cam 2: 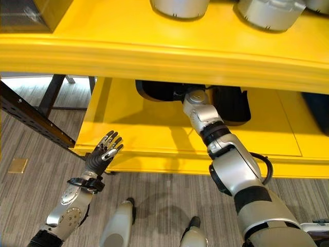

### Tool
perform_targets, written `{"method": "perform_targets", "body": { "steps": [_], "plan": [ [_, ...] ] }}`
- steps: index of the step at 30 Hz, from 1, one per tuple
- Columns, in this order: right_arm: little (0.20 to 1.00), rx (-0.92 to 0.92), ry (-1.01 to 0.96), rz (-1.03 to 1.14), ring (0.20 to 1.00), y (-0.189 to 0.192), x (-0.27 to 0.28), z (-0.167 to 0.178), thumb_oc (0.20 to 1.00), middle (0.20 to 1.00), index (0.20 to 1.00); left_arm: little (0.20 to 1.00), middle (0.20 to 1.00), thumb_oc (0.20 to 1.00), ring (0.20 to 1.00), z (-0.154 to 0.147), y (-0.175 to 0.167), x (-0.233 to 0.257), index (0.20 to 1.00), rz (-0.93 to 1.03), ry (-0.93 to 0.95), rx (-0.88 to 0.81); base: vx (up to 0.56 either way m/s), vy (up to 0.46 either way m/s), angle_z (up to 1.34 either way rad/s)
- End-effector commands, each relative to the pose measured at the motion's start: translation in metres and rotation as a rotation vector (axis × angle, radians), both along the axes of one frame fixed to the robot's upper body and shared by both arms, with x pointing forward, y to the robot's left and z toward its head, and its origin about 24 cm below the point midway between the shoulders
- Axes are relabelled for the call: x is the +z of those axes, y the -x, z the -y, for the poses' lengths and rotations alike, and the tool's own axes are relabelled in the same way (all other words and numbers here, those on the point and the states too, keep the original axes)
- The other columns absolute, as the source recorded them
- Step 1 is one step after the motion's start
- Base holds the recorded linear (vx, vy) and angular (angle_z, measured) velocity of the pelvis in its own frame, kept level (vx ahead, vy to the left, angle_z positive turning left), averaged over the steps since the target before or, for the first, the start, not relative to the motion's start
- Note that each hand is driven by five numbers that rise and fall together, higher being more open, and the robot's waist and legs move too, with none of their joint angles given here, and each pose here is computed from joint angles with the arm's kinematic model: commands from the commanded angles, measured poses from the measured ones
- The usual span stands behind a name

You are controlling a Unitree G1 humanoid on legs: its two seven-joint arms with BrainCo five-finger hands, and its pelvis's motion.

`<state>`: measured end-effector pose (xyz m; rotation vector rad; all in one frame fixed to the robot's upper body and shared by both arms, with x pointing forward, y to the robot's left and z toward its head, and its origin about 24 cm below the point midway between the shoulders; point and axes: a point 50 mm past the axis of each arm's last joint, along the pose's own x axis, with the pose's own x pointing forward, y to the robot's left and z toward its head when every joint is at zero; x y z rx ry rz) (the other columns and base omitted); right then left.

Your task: Move parts from the plastic box to the shelf.

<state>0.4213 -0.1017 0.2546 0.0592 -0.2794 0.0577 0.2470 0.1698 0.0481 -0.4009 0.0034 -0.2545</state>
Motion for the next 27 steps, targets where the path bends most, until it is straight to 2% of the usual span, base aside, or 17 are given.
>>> {"method": "perform_targets", "body": {
  "steps": [1, 12, 17, 23, 27],
  "plan": [
    [0.2, 0.002, -0.181, 0.204, 0.2, 0.009, 0.059, 0.001, 0.2, 0.2, 0.2, 1.0, 1.0, 1.0, 1.0, 0.005, 0.005, 0.016, 1.0, 0.075, 0.011, -0.052, -0.16, 0.015, 0.03],
    [0.2, -0.179, -0.111, 0.179, 0.2, 0.001, 0.072, 0.032, 0.2, 0.2, 0.2, 1.0, 1.0, 1.0, 1.0, 0.013, 0.003, 0.02, 1.0, 0.082, -0.014, -0.075, -0.07, 0.009, 0.04],
    [0.2, -0.265, -0.01, 0.169, 0.2, 0.0, 0.072, 0.047, 0.2, 0.2, 0.2, 1.0, 1.0, 1.0, 1.0, 0.013, 0.001, 0.024, 1.0, 0.103, -0.022, -0.071, -0.05, 0.001, 0.01],
    [0.2, -0.304, 0.171, 0.161, 0.2, -0.002, 0.065, 0.05, 0.2, 0.2, 0.2, 1.0, 1.0, 1.0, 1.0, 0.013, 0.0, 0.027, 1.0, 0.122, -0.027, -0.068, -0.03, -0.005, 0.03],
    [0.2, -0.323, 0.213, 0.156, 0.2, -0.002, 0.063, 0.053, 0.2, 0.2, 0.2, 1.0, 1.0, 1.0, 1.0, 0.013, 0.0, 0.028, 1.0, 0.128, -0.029, -0.074, -0.01, -0.002, 0.0]
  ]
}}
